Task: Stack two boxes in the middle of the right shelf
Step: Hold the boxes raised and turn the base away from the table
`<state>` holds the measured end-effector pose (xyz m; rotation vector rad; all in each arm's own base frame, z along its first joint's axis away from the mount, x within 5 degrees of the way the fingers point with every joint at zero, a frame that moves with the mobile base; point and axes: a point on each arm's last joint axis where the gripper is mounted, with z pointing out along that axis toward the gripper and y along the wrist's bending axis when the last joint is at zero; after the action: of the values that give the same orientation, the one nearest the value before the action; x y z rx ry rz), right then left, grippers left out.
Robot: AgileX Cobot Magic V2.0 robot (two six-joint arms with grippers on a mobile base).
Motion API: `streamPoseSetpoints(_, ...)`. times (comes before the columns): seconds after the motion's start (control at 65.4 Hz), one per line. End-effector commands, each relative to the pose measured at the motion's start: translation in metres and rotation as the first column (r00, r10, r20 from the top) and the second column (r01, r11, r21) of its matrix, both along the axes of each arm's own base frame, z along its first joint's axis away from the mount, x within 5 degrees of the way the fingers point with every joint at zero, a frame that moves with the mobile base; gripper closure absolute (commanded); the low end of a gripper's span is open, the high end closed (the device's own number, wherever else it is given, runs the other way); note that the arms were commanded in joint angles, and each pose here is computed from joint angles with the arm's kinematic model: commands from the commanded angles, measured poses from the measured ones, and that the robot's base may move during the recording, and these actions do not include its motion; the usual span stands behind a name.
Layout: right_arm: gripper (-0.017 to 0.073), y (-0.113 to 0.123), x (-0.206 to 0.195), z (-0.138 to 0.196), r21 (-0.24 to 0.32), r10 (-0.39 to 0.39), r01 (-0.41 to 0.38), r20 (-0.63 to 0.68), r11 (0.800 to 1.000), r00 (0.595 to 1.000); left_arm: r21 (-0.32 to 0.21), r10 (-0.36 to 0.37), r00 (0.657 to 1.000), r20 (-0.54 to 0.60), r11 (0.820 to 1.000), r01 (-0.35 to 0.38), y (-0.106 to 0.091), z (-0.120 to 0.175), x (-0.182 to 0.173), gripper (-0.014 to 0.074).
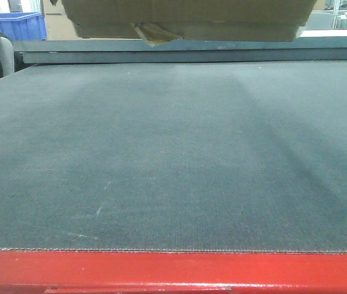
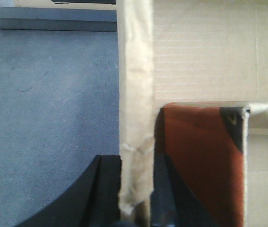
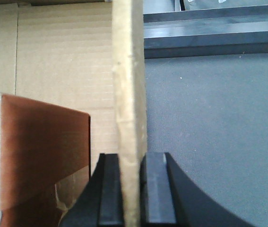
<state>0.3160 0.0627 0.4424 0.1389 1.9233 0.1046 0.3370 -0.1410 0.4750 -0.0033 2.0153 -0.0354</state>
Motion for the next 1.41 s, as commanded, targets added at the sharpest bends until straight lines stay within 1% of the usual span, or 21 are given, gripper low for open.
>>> streamPoseSetpoints(0.0,0.0701,0.0002,-0.0029,0.0141,0.008,0.021,-0.022,0.09,1.0,0.996,-0.035,-0.025,0.998,0.054,0.999,0.027,-0.003,0.0099,-0.0031,0.0704)
streamPoseSetpoints(1.391,0.0701,0.0002,-0.0029,0.0141,0.008,0.021,-0.022,0.09,1.0,0.996,-0.034,-0.025,0.998,0.056,0.999,0.027,-0.003,0.0101,-0.003,0.0704)
